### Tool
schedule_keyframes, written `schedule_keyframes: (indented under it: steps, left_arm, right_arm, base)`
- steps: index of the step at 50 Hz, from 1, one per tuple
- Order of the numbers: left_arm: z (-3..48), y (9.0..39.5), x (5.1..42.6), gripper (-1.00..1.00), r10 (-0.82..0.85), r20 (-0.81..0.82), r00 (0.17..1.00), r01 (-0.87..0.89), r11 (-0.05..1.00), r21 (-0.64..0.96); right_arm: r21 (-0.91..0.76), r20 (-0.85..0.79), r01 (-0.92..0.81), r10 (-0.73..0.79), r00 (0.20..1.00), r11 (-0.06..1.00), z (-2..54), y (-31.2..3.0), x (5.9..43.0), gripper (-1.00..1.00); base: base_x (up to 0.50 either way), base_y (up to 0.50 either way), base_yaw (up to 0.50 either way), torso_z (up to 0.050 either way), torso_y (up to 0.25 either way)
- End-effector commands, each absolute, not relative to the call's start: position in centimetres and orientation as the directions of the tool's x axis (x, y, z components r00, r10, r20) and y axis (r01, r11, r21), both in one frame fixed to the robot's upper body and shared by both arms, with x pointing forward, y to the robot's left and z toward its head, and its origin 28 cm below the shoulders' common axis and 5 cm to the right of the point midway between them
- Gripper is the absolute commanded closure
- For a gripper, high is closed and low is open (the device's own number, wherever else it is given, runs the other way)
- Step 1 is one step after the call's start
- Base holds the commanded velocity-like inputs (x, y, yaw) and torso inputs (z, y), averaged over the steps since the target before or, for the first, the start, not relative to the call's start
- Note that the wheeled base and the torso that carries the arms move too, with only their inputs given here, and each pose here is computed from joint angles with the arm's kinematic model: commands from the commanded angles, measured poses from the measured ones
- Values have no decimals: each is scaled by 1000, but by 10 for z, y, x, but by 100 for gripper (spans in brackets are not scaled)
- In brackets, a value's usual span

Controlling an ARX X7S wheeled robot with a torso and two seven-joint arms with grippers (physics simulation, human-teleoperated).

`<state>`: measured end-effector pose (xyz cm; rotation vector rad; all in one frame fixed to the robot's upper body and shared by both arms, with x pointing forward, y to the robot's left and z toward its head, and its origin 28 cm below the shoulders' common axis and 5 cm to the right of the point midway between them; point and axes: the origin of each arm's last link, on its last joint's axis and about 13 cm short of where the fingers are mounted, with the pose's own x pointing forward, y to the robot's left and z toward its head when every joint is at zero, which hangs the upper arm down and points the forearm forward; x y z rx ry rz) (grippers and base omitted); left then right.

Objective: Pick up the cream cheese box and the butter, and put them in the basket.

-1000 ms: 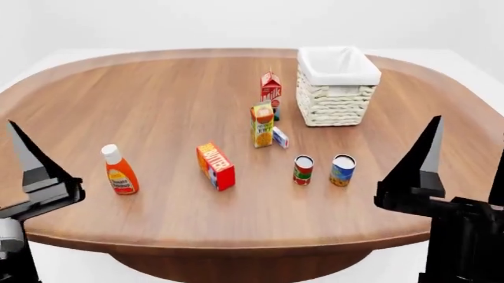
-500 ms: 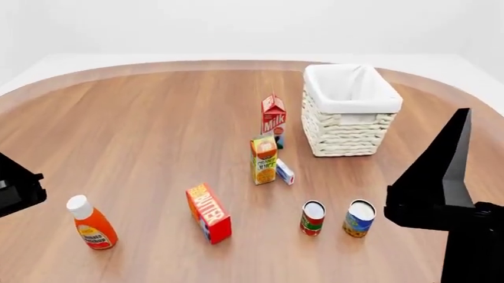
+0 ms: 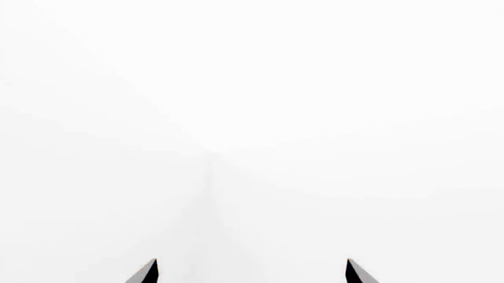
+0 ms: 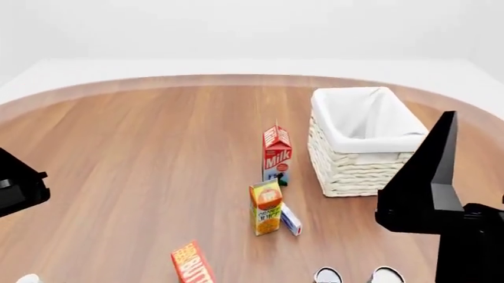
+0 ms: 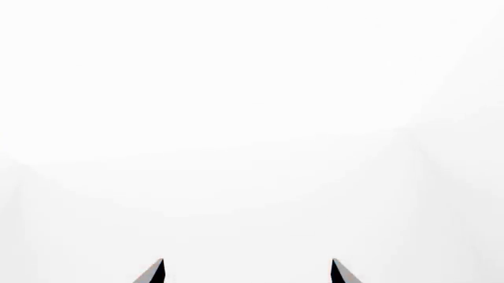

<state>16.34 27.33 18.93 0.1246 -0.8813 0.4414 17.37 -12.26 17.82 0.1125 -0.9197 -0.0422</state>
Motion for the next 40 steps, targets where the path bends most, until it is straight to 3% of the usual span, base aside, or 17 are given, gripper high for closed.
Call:
schedule_keyframes:
  steps: [1, 36, 40]
  left_arm:
    - [189, 274, 162, -100, 312, 776, 547, -428, 902, -61]
    - [194, 271, 156, -100, 292, 790, 539, -417, 907, -51]
    - [194, 271, 155, -100, 291, 790, 540, -417, 908, -49]
  right_arm:
    - [96, 794, -1, -77, 603, 995, 177, -123, 174, -100]
    - [78, 796, -3, -60, 603, 997, 184, -123, 169, -100]
    - [55, 730, 8, -46, 682, 998, 188, -124, 169, -100]
  base:
    - [500, -4, 0, 0, 0]
    - [500, 1, 0, 0, 1]
    - [500, 16, 0, 0, 3]
